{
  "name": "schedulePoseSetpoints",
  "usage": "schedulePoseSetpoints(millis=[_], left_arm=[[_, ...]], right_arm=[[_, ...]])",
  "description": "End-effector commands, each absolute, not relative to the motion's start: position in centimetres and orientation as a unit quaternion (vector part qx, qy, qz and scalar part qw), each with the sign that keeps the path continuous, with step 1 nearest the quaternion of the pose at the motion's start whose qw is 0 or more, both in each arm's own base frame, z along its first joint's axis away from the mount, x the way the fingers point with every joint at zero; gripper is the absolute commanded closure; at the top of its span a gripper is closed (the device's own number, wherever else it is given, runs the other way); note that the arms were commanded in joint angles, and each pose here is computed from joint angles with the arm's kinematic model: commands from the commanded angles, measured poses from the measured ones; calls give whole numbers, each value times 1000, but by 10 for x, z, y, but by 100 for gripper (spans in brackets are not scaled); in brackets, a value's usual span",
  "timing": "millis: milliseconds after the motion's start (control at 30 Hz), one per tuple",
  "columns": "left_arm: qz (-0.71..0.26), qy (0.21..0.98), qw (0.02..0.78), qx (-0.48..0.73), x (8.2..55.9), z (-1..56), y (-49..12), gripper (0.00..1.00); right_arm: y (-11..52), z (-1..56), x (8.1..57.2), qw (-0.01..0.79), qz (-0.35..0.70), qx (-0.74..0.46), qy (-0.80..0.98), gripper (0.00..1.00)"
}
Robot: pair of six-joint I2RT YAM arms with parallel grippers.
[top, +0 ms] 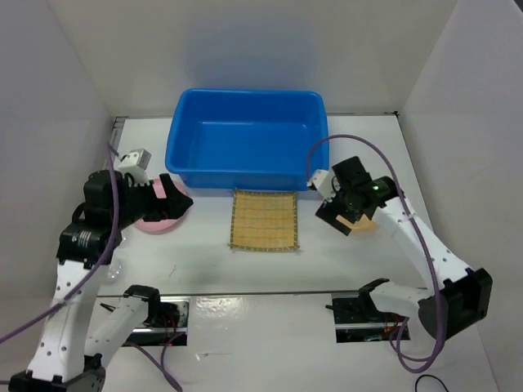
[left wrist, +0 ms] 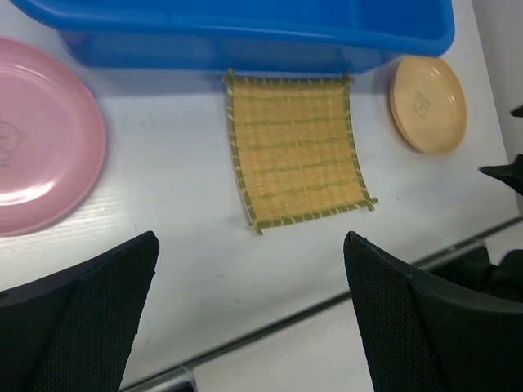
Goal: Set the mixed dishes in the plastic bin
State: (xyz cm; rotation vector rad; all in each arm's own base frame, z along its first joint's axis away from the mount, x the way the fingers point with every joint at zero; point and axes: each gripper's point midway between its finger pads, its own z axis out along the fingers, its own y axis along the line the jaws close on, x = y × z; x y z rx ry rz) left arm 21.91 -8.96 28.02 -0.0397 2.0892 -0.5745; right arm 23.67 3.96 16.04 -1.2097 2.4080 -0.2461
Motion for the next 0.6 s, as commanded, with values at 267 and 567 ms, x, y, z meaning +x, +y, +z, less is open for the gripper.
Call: schedulePoseSetpoints(millis=[267,567], left_arm=[[-292,943,161,4,196,181,-178,0],[-383,905,174,-66,173,167,-199,0]], right_arm=[[150,105,264,176,-78,-542,818,11],[178,58,271,148,-38,-547,823,100]])
